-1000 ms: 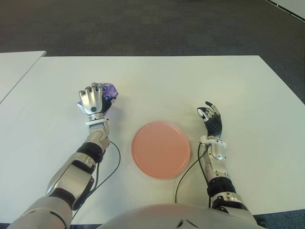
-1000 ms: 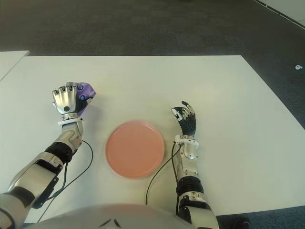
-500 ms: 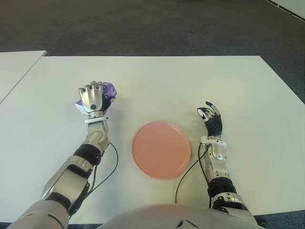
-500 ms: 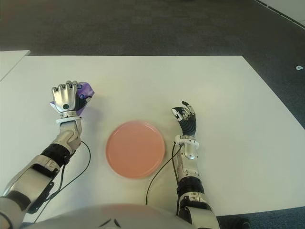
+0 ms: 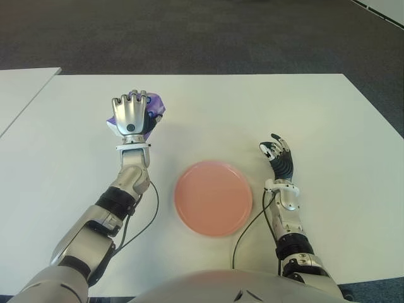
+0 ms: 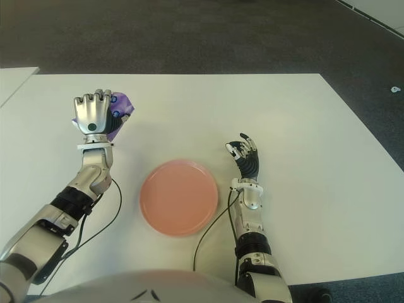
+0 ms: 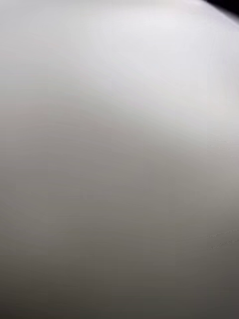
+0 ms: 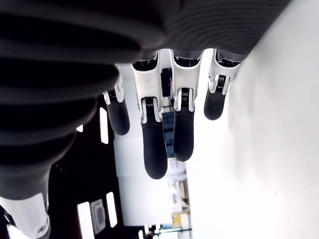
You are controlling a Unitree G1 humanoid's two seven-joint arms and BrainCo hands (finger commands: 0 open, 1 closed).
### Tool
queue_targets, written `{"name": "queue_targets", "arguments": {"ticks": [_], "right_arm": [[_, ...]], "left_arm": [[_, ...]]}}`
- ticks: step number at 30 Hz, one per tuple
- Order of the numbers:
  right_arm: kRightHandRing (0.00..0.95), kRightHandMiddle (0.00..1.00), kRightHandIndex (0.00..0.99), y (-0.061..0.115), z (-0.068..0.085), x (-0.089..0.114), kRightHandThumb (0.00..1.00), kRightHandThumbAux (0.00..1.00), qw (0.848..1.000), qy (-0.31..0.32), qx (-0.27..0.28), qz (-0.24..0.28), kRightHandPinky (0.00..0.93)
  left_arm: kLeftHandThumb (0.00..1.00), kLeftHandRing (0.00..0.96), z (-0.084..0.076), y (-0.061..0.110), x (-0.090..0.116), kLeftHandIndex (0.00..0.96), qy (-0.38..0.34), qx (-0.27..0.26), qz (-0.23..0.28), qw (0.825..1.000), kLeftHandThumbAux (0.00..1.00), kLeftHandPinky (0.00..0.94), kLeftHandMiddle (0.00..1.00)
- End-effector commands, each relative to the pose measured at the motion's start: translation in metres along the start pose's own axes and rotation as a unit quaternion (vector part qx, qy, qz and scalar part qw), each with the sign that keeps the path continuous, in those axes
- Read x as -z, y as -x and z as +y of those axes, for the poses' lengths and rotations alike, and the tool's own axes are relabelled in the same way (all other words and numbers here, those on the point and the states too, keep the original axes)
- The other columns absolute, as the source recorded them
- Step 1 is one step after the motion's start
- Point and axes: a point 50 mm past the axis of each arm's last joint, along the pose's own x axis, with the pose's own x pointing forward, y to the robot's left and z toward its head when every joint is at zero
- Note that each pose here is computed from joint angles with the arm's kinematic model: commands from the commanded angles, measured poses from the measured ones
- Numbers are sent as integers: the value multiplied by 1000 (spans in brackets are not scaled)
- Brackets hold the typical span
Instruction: Put the tissue paper into the plate.
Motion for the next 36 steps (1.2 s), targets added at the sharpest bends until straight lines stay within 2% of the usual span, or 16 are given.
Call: {"name": "queue_targets", "arguments": {"ticks": [1,7,15,23,25,30,36], "right_arm": [[328,473,200,12,-5,23,950,644,998,9,7,60,183],[326,472,197,12,-6,25,950,644,998,18,13,63,182],[329,472,194,13,-3,26,950,644,997,29,27,60,188],[340,473,197,14,-2,29,949,642,997,27,37,55,179],[343,474,196,14,-2,29,949,641,997,31,38,54,163],[348,475,196,15,-1,30,949,639,997,37,40,51,139],[345,476,192,17,1,31,949,639,996,51,44,58,121]], "left_arm": [[856,809,8,9,-12,415,20,17,-14,1000,659,845,535],[857,823,22,18,-29,415,42,31,-47,998,659,849,538],[858,845,50,44,-79,418,93,55,-107,988,658,855,545],[858,850,55,57,-88,420,115,58,-173,976,657,857,546],[858,850,55,67,-93,419,132,52,-186,972,657,862,548],[858,851,57,77,-99,417,155,45,-198,967,658,866,550],[857,850,67,94,-105,412,195,62,-205,957,660,858,549]]}}
